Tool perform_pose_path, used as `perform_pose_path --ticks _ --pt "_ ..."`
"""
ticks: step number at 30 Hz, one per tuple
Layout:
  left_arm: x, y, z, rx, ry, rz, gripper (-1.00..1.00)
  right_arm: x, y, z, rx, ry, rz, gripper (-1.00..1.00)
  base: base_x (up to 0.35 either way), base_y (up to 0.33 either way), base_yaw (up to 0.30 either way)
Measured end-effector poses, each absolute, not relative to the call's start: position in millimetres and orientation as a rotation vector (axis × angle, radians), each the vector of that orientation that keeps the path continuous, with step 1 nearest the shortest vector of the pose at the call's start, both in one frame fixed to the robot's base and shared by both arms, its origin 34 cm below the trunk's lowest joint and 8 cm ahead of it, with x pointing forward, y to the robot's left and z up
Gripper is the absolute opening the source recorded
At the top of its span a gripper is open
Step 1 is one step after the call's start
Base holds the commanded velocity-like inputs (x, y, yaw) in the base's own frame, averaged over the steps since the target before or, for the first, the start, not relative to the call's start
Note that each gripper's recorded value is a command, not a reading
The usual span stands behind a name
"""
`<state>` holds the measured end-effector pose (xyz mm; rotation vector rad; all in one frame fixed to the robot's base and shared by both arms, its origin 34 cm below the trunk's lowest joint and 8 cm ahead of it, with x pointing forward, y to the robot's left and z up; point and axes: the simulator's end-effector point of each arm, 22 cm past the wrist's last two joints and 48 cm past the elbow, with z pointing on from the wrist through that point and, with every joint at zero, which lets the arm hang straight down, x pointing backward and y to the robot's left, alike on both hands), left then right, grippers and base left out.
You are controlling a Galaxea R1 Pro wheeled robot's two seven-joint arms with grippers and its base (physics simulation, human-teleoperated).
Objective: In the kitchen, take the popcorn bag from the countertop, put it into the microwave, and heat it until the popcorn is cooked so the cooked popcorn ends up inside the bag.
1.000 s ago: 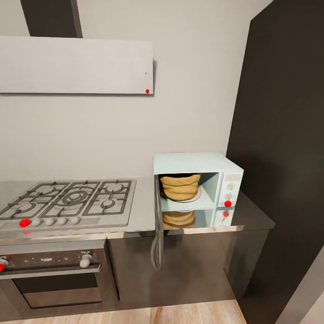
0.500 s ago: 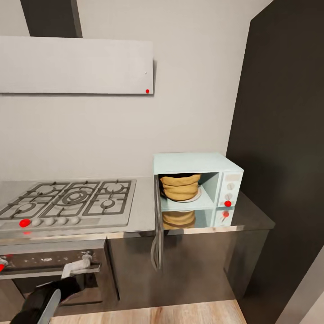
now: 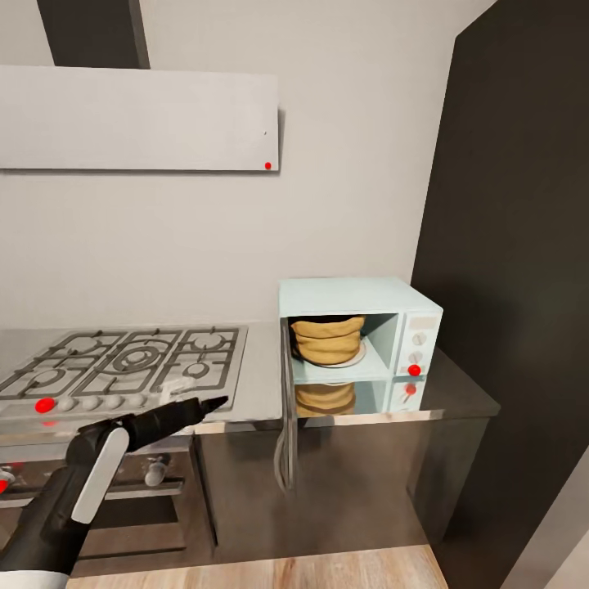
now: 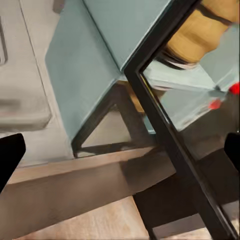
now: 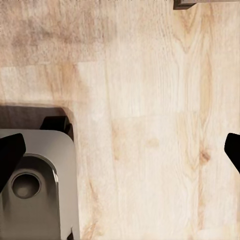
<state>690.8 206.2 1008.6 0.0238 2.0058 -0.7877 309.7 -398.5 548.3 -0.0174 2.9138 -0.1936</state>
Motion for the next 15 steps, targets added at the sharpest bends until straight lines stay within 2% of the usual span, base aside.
perform_pose_path --ticks 6,15 --pt "674.0 122.6 968.2 0.356 2.020 -0.701 1.00 309.7 -397.8 548.1 -0.015 2.914 -0.191 1.00 0.000 0.000 0.000" --pt "678.4 65.5 947.4 0.382 1.947 -0.709 1.00 312.3 -394.5 548.1 -0.020 2.903 -0.185 1.00 0.000 0.000 0.000"
